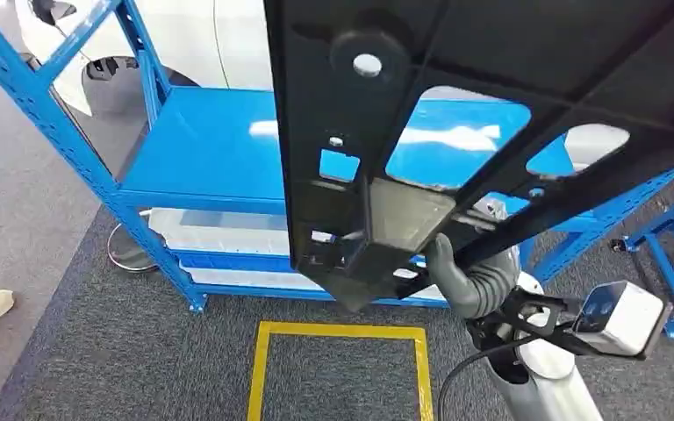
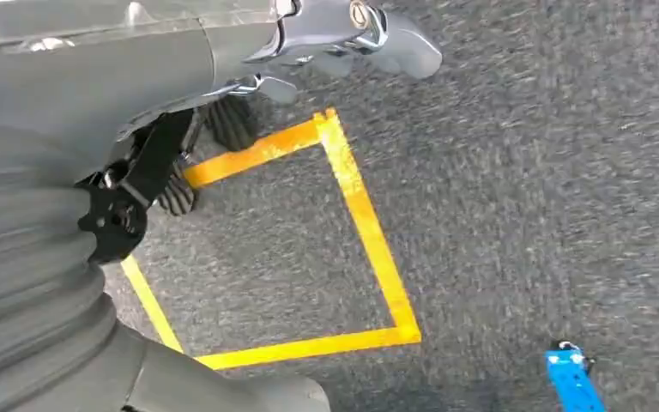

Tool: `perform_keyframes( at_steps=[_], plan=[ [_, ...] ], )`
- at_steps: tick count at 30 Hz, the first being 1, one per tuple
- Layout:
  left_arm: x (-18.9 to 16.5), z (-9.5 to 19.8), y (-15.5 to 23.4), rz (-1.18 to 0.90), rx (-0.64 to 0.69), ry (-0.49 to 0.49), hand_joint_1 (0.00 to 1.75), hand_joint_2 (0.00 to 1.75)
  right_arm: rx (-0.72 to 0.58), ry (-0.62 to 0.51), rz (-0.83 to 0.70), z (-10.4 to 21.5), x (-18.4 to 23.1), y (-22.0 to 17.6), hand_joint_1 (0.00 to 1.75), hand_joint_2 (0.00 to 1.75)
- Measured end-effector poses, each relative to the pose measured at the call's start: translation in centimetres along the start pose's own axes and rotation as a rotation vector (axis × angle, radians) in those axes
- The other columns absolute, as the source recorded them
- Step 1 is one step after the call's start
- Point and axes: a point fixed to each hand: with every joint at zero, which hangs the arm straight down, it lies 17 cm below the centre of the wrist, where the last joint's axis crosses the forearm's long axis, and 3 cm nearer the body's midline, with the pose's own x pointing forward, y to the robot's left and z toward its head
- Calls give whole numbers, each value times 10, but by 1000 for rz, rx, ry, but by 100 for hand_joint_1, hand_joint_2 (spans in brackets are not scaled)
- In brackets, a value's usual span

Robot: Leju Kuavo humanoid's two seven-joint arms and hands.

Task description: Take the parts from the cabinet and place them on the table.

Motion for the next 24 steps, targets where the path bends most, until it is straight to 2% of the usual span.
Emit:
perform_keyframes(
  at_steps=[8,16,24],
  plan=[
    [1,0,1,-2,5,-7,0,175,10,-5,1,7,0,6,175,175],
    [-2,0,7,-12,18,-5,0,175,46,-21,-6,-1,6,15,175,175],
    [4,-3,5,-8,17,-1,0,175,55,-27,-30,-32,10,6,175,175]
  ],
)
